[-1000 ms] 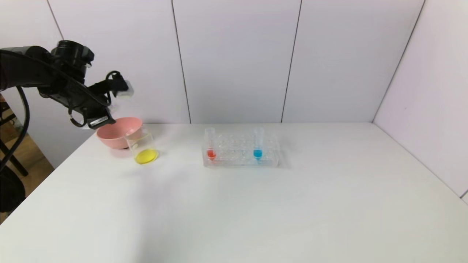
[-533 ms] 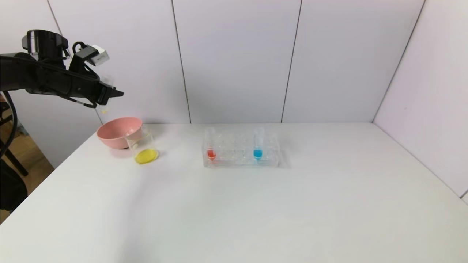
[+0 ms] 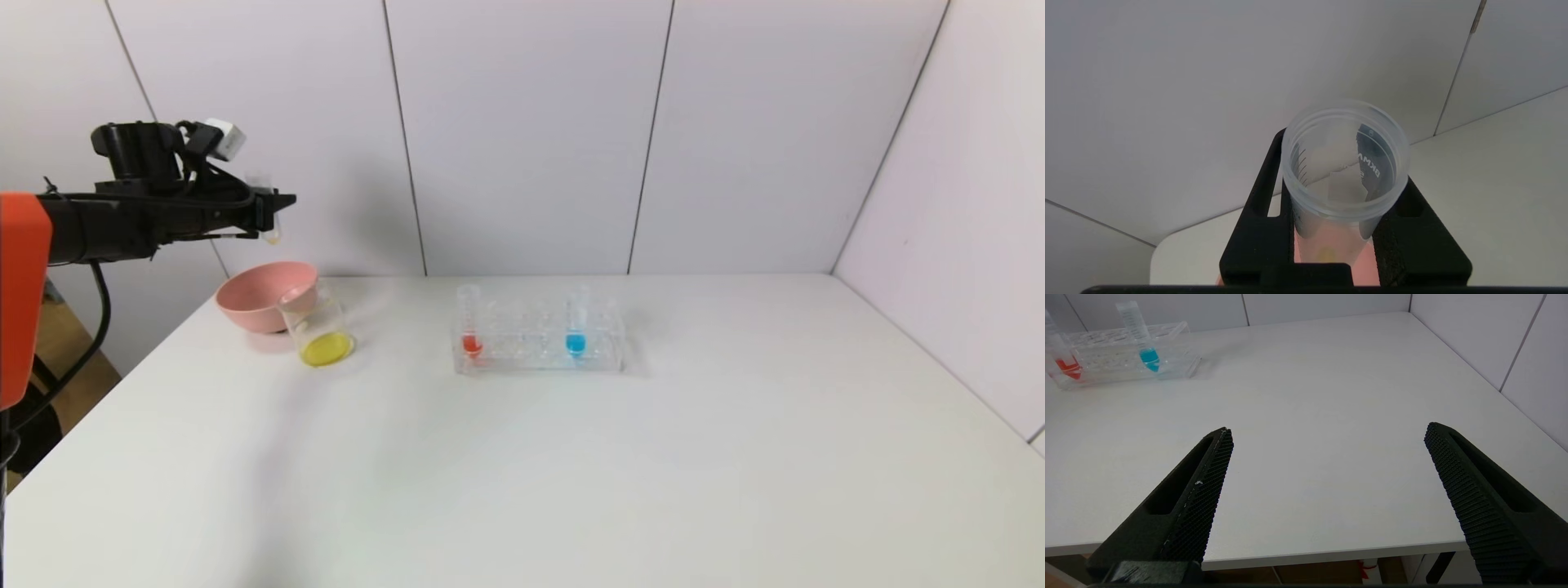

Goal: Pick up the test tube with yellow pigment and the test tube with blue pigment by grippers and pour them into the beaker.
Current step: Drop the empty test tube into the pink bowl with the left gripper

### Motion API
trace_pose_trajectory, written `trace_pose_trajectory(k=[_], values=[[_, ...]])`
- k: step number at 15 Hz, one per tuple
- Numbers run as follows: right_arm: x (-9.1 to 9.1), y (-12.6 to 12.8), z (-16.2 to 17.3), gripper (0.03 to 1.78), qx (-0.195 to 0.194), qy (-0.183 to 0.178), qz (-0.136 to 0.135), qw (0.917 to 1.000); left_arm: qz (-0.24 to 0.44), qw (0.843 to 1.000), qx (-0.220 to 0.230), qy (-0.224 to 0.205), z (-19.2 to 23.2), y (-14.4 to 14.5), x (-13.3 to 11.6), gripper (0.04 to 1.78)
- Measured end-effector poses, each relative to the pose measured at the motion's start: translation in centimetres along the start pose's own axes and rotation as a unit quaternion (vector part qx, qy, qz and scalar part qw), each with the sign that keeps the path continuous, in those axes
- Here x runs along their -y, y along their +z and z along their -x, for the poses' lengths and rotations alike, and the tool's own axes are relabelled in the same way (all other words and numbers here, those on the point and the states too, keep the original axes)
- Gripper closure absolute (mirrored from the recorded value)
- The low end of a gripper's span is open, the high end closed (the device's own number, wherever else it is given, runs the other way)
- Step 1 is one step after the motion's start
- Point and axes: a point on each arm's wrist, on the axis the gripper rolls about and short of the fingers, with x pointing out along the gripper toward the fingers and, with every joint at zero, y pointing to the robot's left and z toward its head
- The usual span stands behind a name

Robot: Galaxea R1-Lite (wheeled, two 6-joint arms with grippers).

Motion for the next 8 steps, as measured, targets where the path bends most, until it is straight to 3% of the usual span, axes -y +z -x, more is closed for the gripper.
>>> trace_pose_trajectory(k=[8], values=[[0.0,0.0,0.0,0.10,0.000,0.000,0.000,1.0000,0.042,0.999,-0.026,0.005,-0.9,-5.1,-0.4,1.28]])
